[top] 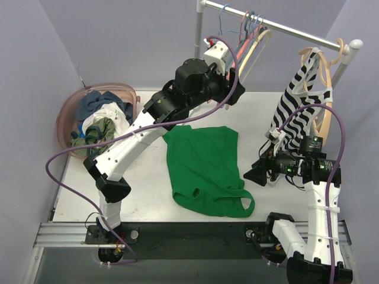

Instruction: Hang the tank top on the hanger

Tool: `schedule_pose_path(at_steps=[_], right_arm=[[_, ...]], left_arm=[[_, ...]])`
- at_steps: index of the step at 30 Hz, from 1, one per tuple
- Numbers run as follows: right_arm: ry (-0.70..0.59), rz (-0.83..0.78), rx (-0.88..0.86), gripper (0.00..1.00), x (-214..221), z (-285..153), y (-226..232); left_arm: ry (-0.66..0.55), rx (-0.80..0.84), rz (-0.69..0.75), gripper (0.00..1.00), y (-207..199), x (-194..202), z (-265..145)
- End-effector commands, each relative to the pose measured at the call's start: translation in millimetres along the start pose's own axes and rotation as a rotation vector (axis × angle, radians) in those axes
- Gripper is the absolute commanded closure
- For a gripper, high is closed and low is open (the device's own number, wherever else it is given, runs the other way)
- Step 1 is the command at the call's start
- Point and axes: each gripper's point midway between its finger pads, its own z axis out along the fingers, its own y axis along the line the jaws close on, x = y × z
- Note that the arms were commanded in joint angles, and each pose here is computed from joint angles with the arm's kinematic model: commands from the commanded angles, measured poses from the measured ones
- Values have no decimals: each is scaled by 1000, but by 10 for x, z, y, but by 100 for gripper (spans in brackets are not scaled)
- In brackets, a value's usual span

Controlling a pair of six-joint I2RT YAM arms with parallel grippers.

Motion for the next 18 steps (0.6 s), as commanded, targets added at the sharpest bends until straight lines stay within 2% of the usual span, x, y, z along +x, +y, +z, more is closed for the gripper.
schedule_pose_path(at_steps=[1,11,14,16,18], right_arm=[[-43,-2,-41,35,-52,1,74],[-55,5,-42,35,-60,-5,77],[-58,6,-41,35,-63,-9,76],[-60,7,-42,35,-64,-11,82],[-63,8,-42,35,-67,-12,82]], left_arm=[[-19,-45,30,30,72,-93,-14],[6,-46,31,31,87,21,122],[12,-48,28,36,89,58,161],[7,-49,25,46,95,45,177],[7,-45,20,49,86,55,198]])
